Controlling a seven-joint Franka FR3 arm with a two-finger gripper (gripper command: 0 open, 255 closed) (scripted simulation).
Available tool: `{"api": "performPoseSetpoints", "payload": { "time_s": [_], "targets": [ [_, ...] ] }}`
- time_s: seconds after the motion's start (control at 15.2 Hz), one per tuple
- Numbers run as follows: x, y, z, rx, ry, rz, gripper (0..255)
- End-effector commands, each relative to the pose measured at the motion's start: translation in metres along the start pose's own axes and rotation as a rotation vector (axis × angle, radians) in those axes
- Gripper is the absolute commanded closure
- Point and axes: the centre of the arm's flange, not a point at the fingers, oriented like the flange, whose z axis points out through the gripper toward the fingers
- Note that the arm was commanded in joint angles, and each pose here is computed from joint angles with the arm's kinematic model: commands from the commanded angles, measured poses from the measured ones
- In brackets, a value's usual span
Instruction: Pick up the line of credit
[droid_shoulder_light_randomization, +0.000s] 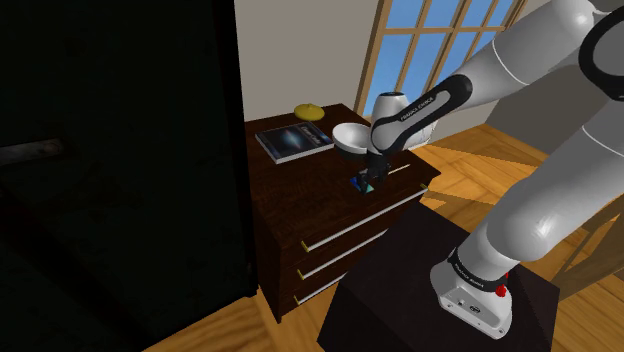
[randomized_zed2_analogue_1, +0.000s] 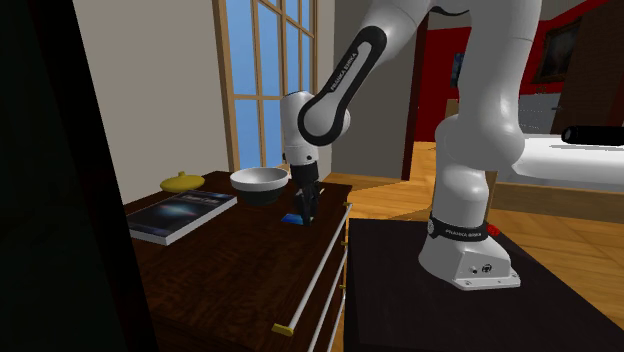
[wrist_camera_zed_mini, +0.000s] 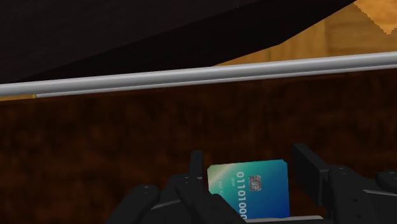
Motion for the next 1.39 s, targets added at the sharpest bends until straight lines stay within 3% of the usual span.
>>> {"api": "performPoseSetpoints", "payload": {
  "time_s": [0.0, 0.53, 1.32],
  "targets": [
    [0.000, 0.000, 0.001, 0.000, 0.000, 0.000, 255],
    [0.000, 0.000, 0.001, 0.000, 0.000, 0.000, 255],
    [-0.009, -0.002, -0.062, 0.000, 0.000, 0.000, 255]
  ]
}}
